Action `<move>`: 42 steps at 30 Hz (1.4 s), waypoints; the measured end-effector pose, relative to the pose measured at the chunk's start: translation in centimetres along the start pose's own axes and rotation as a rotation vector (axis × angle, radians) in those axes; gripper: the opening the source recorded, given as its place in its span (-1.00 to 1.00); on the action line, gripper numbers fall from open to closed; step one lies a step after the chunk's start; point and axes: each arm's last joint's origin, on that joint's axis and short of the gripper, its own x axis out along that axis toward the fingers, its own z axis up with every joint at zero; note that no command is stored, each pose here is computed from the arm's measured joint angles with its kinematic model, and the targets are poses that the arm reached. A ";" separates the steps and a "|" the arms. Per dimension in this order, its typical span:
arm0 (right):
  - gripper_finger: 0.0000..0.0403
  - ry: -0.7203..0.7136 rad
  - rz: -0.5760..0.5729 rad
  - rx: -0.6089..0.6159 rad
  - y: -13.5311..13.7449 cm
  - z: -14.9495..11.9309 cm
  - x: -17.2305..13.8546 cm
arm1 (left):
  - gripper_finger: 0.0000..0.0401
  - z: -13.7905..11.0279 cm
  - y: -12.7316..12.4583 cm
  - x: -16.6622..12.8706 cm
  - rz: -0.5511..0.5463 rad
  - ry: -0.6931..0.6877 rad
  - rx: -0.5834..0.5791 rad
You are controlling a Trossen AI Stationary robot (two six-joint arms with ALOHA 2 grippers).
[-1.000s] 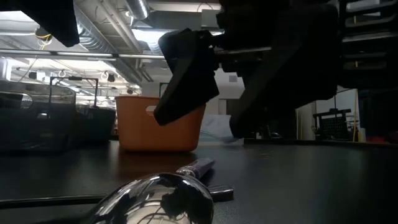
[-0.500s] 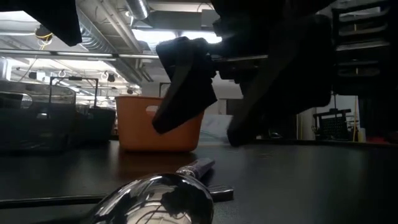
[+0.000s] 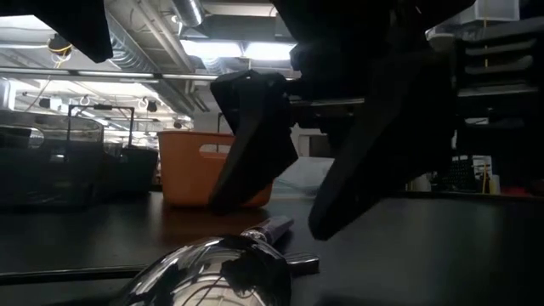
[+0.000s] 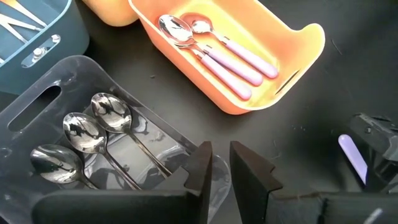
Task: Sort silverware by color (type)
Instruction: Put the purple spoon into the orange bin
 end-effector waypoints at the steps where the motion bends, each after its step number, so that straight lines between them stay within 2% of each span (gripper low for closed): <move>1: 0.13 0.001 -0.001 0.000 0.0 0.0 0.0 | -0.75 0.0 0.0 0.0 0.000 0.000 0.000; 11: -0.13 0.032 -0.009 0.047 -0.5 -0.8 0.1 | -0.75 0.0 0.0 0.0 0.000 0.000 0.000; 33: -0.15 0.083 -0.005 0.105 -0.7 -1.6 0.1 | -0.75 0.0 0.0 0.0 -0.001 0.001 0.001; 42: -0.49 0.096 0.003 0.109 -0.6 -1.7 0.1 | -0.75 0.0 0.0 0.0 -0.001 0.001 0.000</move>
